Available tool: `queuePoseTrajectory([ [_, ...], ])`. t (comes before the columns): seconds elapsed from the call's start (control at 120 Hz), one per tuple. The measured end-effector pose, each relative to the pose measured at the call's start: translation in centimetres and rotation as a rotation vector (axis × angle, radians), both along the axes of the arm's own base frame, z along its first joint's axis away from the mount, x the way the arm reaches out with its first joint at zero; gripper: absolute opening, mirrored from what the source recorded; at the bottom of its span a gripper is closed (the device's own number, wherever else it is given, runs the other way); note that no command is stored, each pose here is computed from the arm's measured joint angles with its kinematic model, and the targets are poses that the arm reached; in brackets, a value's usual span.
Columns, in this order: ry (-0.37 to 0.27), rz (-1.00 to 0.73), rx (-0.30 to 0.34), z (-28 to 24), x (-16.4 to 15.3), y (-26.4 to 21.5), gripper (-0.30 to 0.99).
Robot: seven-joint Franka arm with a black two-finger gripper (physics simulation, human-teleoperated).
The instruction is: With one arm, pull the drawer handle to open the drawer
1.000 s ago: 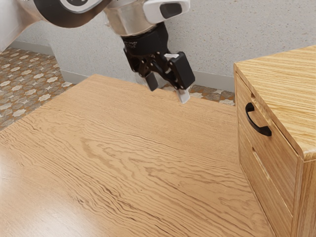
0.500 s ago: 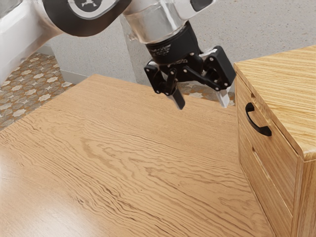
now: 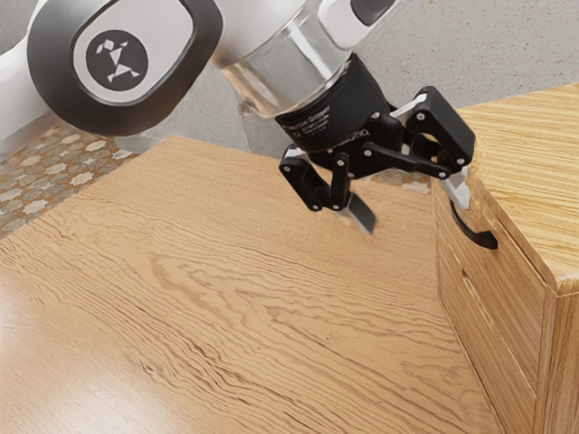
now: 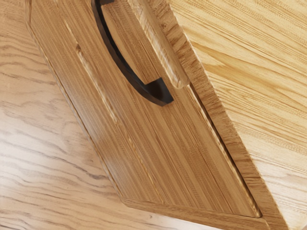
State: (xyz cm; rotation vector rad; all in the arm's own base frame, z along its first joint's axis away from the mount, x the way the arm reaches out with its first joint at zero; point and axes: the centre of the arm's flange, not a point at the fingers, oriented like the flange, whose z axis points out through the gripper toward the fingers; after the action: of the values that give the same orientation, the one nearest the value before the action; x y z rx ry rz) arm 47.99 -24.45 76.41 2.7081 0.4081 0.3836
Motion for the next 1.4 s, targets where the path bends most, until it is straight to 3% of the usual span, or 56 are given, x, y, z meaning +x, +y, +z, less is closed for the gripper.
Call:
queuePoseTrajectory([
  [0.142,0.017,0.107,0.021,-1.3,2.5,2.5,0.69],
  [0.55,0.089,0.241,0.023,-6.9,7.9,3.5,0.69],
  [0.75,0.100,0.219,0.016,-8.5,8.2,0.4,0.69],
  [1.4,0.106,0.277,0.020,-8.9,8.7,1.5,0.69],
])
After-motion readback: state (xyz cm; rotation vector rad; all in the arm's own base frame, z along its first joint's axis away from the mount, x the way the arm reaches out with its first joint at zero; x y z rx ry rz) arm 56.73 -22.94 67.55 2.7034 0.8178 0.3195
